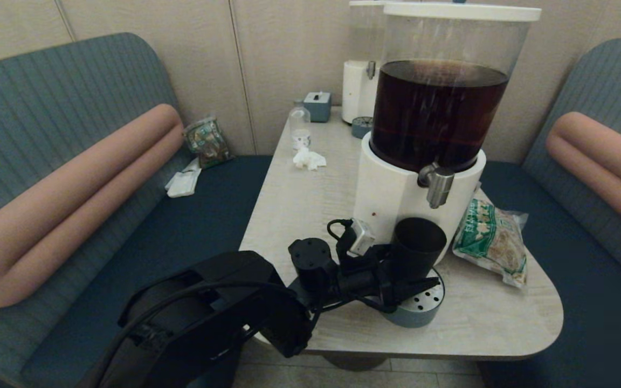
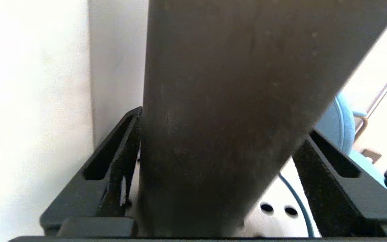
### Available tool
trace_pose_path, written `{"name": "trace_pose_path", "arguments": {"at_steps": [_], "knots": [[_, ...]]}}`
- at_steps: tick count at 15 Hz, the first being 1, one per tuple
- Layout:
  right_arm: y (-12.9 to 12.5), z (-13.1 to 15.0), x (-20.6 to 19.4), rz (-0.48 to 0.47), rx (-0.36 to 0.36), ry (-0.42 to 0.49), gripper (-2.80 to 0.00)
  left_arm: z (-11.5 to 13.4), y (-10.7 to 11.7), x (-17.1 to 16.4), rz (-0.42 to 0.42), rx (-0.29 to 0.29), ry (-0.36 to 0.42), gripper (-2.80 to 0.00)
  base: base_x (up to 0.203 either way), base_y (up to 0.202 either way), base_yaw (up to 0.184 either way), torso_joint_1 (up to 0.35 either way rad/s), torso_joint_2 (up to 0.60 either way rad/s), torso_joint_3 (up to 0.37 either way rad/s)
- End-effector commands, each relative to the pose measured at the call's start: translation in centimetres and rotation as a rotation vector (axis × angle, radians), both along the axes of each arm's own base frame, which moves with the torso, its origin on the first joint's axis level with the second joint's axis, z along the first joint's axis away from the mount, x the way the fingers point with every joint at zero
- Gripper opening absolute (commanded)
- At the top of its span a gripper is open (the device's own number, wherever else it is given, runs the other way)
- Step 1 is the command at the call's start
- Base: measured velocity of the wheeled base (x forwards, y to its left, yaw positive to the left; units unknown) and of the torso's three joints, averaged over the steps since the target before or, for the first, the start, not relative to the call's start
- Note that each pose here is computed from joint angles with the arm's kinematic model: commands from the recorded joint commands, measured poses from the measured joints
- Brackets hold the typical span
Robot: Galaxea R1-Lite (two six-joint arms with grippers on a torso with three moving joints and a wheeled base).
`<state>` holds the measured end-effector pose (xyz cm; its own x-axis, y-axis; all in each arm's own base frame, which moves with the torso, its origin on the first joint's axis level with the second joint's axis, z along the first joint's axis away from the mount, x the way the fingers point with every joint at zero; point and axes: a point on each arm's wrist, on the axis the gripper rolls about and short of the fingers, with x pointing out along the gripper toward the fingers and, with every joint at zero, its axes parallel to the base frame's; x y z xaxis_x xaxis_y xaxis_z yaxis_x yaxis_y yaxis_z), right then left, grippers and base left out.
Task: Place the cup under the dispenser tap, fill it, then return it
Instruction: Place it under the water dispenser
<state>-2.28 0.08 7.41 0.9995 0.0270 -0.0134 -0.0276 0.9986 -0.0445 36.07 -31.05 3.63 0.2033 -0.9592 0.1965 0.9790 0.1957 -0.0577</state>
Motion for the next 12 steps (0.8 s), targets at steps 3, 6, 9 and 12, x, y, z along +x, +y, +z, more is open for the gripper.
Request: {"name": "trace_pose_path", "arguments": {"at_steps": [3, 6, 9, 12], "knots": [[0.0, 0.0, 0.0, 0.002, 0.0, 0.002, -2.8, 2.4, 0.9, -1.1, 0.002, -0.005, -0.036, 0.0, 0.0, 0.0, 0.0, 0.0, 0.0, 0.0], [0.0, 0.0, 0.0, 0.001, 0.0, 0.002, -2.8, 3.9, 1.5, -1.7, 0.021, -0.014, -0.043, 0.0, 0.0, 0.0, 0.0, 0.0, 0.0, 0.0], [0.0, 0.0, 0.0, 0.002, -0.002, 0.002, -2.8, 4.7, 2.1, -2.4, 0.025, -0.01, -0.041, 0.0, 0.0, 0.0, 0.0, 0.0, 0.0, 0.0], [0.0, 0.0, 0.0, 0.001, -0.003, 0.002, -2.8, 5.2, 2.7, -3.0, 0.05, -0.003, -0.035, 0.0, 0.0, 0.0, 0.0, 0.0, 0.0, 0.0]]}}
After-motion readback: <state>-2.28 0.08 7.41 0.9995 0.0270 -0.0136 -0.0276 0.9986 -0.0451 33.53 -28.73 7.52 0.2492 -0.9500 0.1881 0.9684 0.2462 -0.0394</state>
